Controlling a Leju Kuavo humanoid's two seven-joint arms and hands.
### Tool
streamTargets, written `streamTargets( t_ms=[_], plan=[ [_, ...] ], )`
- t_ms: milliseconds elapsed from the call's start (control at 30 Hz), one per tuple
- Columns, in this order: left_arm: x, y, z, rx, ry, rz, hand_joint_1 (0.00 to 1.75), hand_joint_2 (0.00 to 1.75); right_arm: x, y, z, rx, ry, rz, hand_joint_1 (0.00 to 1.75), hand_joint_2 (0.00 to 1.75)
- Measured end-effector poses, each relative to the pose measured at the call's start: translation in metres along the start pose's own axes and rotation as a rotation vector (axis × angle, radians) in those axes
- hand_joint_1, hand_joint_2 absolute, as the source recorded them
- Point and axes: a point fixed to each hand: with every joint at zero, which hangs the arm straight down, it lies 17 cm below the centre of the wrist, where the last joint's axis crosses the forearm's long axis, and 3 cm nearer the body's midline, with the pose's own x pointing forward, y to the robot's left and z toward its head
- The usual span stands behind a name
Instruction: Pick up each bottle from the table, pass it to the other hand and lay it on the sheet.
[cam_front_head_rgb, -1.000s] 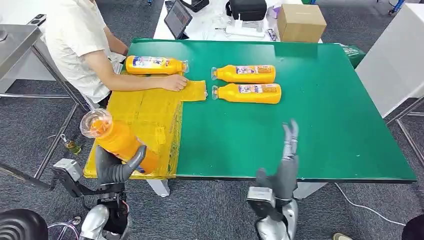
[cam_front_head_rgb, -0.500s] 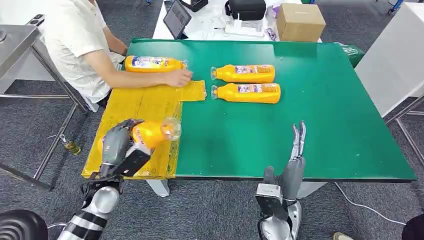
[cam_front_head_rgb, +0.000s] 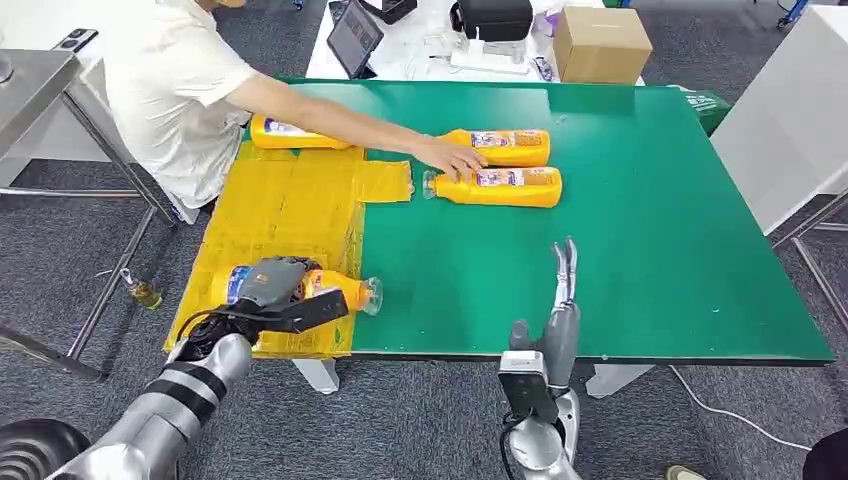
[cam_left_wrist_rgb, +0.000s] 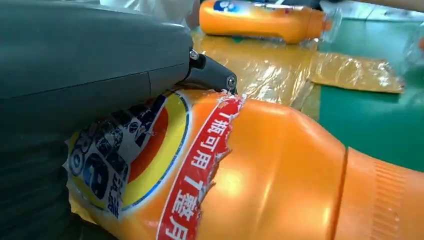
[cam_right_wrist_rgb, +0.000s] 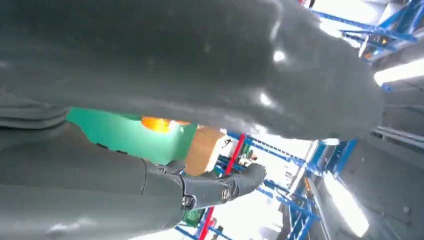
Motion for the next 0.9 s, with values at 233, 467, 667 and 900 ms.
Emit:
streamTargets(
  t_ms=[233,467,667,900],
  plan=[
    [-0.022,-0.008,-0.011,-0.077,0.065,0.021,0.07,1.75,-0.008,0.020,0.006,0.050,0.025,-0.028,0.00,0.00],
    [-0.030,-0.023,-0.010,-0.155,0.087,0.106,0.00,1.75,-0.016,0.027,0.012,0.073,0.047,-0.031,0.00,0.00],
    [-0.024,-0.033,-0.004,-0.279,0.026,0.183,0.00,0.00,-0.030,0.027,0.019,0.078,0.092,-0.036,0.00,0.00],
    [-0.002,-0.023,0.012,-0.277,-0.123,0.432,0.00,0.00,-0.036,0.029,0.024,0.097,0.103,-0.030,0.00,0.00]
  ],
)
